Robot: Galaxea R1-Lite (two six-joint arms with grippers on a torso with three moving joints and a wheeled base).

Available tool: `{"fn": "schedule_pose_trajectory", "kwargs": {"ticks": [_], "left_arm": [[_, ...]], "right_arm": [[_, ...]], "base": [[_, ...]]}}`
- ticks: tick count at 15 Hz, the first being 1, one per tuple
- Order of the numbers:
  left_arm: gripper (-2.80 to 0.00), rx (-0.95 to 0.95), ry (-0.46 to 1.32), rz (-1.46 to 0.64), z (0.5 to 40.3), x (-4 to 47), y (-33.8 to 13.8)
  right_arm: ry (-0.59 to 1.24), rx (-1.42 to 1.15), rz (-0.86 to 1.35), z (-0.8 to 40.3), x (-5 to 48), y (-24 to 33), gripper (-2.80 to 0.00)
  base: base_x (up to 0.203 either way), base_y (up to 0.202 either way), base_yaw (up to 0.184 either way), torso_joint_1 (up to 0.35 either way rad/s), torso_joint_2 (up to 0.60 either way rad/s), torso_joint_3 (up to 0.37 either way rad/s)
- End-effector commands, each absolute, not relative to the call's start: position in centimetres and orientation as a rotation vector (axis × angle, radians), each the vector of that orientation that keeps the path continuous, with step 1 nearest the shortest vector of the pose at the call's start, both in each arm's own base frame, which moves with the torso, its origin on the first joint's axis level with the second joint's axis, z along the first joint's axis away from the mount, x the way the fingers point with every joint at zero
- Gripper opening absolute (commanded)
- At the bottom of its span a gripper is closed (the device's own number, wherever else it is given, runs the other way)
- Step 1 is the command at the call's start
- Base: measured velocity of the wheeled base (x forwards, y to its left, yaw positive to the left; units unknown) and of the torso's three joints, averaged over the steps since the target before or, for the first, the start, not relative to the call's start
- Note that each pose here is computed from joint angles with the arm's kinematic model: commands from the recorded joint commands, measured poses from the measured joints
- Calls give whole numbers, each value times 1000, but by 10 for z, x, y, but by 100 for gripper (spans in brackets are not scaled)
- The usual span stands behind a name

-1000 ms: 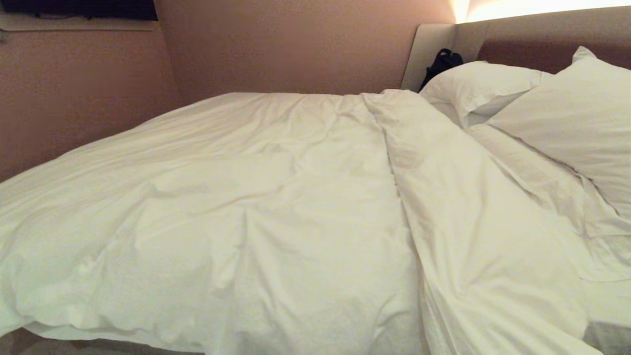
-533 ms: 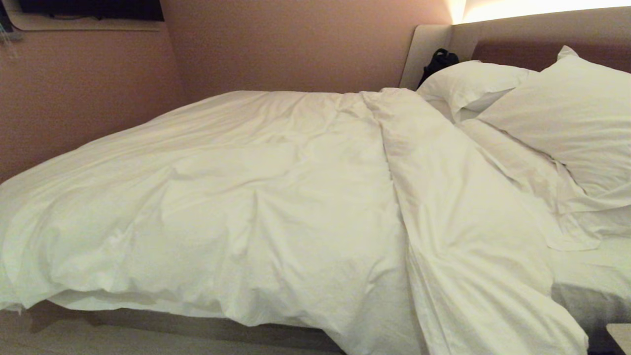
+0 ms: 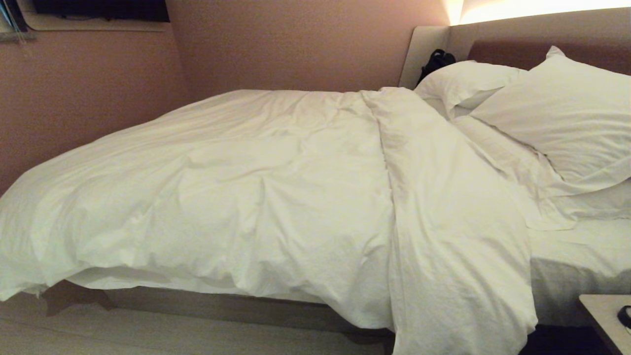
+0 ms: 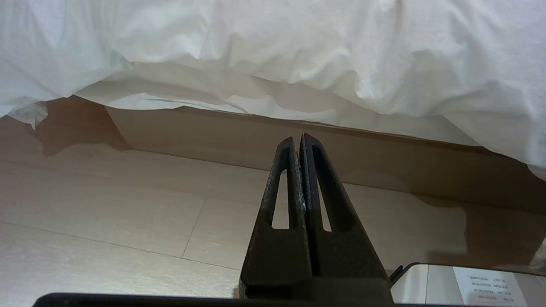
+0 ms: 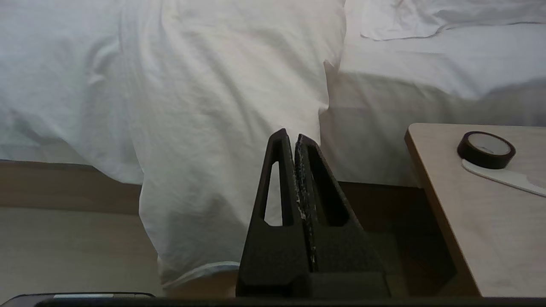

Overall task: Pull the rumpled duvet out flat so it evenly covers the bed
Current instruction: Flatten the corners of the folded blanket

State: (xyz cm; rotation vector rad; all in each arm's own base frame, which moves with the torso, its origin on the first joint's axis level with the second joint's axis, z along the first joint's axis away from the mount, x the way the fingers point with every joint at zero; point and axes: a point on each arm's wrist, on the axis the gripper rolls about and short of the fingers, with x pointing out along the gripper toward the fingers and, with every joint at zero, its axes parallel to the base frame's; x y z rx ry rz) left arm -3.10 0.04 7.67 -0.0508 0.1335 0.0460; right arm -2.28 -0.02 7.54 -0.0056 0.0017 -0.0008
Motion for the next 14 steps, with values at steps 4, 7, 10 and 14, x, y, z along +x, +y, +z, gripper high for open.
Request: {"fn": "schedule_pose_trajectory", "kwargs": {"ticks": [4,7,10,14], "left_arm": [[-280,-51,133,46,77,-31,0],[-280,-51,134,46,77,-31,0],[-280,-49,132,45,77,-31,0],[-280,-50,132,43,77,-31,0]], "right_arm": [[2,-6,0,75,-23,0,-280],[2,-6,0,75,-23,0,-280],[2,-6,0,75,-23,0,-280],[2,-6,0,75,-23,0,-280]], "base": [[0,0,0,0,0,0],[0,0,0,0,0,0],[0,0,0,0,0,0],[0,0,0,0,0,0]]}}
